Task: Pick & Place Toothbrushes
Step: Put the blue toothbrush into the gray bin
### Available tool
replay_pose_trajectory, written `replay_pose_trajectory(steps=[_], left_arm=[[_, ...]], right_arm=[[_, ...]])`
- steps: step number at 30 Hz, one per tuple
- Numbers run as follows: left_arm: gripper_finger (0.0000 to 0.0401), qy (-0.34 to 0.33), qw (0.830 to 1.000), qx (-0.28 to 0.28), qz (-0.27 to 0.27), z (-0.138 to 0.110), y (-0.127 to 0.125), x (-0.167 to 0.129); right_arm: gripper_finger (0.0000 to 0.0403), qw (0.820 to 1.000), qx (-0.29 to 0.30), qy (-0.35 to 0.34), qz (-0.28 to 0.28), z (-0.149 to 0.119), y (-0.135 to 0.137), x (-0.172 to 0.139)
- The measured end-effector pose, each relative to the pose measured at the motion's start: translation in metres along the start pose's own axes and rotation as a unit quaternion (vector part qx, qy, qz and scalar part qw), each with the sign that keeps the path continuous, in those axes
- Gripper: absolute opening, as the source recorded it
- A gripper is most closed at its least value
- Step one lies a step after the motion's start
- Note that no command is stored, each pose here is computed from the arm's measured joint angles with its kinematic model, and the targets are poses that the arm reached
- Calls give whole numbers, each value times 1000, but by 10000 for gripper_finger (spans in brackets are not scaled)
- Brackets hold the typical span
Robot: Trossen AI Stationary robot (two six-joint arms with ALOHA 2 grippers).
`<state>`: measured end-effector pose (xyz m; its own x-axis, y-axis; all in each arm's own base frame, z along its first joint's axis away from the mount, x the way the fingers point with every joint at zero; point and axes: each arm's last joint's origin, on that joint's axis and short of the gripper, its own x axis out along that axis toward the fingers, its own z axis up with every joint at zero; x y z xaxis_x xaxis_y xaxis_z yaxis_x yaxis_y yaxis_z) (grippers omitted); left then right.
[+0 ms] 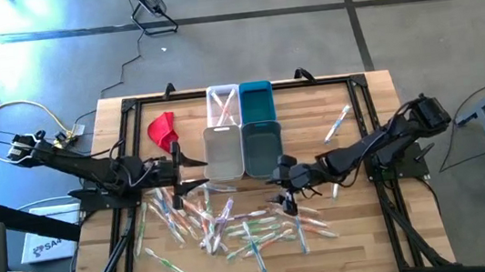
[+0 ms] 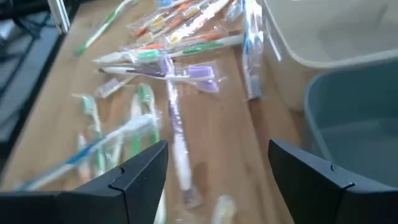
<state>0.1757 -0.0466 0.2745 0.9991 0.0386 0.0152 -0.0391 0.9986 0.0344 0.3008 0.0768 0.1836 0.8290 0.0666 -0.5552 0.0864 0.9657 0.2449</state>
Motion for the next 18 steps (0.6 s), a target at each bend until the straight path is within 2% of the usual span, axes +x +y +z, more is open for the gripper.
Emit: replay_pose_trajectory(steps=[5,9,14,18], left_arm=[[207,5,999,-45,0,-1,0,0],[207,27,998,-57,0,-5,0,0],[207,48,995,-84,3,-10,0,0],[207,53,993,-101,4,-11,0,0]], right_arm=[[270,997,78,24,8,-9,11,-2],[270,990,123,64,-1,-20,18,-5],[270,976,178,117,-38,-35,19,-9],[270,968,201,128,-80,-40,15,-11]])
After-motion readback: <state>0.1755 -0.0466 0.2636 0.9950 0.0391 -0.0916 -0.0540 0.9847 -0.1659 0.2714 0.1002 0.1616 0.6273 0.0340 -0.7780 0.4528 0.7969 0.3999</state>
